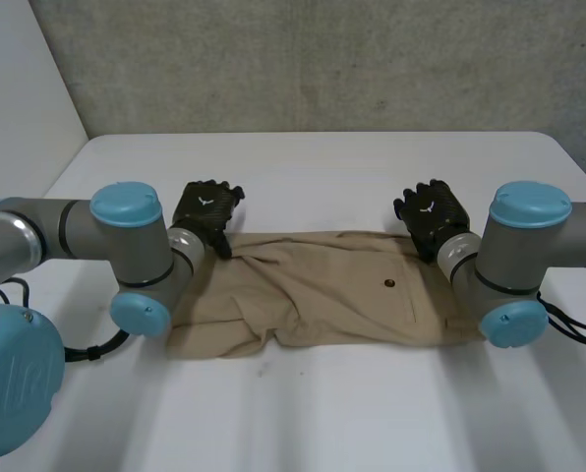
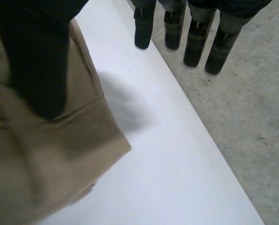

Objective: Fold the shorts.

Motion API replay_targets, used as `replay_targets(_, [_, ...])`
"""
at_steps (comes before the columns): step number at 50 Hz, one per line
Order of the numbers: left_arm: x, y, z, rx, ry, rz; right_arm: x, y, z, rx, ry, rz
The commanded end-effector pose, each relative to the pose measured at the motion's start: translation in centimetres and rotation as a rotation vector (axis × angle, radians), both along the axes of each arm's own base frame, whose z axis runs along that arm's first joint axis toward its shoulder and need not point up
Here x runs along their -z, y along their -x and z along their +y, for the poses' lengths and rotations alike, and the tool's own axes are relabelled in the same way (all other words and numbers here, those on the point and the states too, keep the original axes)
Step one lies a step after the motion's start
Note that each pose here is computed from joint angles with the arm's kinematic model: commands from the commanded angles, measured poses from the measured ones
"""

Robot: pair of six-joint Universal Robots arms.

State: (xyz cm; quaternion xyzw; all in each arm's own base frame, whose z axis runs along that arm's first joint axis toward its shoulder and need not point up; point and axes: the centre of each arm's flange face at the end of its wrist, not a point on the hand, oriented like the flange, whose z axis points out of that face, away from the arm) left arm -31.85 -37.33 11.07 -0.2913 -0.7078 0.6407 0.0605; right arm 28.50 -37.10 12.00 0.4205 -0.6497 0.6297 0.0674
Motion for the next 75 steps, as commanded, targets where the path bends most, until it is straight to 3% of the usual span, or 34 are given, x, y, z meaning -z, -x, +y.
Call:
replay_targets(1, [-3.1, -0.7, 1.3, -0.012, 0.021, 0.014, -4.2, 1.1, 0.5, 0.075, 0.045, -0.074])
replay_targets(9, [-6.6, -2.6, 4.9, -0.019, 0.001, 0.011, -8.9, 2.6, 3.5, 0.092, 0.019, -0.239])
replay_targets(21, [-4.4, -6.0, 13.5, 0.003, -0.184, -0.078, -5.6, 6.7, 9.3, 0.061, -0.305, -0.217])
replay_targets(28, [-3.0, -6.8, 14.2, -0.010, -0.236, -0.102, -3.0, 8.3, 10.9, 0.094, -0.437, -0.215])
replay_targets(38, [-2.3, -7.2, 14.6, -0.021, -0.260, -0.112, -1.3, 9.4, 9.9, 0.129, -0.414, -0.223])
replay_targets(56, [-4.4, -9.5, 18.2, -0.045, -0.224, -0.095, -1.9, 10.6, 11.1, 0.158, -0.389, -0.236])
replay_targets(69, [-3.1, -9.6, 18.2, -0.050, -0.230, -0.107, -1.9, 10.3, 11.3, 0.126, -0.391, -0.240])
replay_targets(75, [-5.4, -9.2, 17.8, -0.033, -0.161, -0.114, -1.8, 10.3, 11.4, 0.129, -0.398, -0.240])
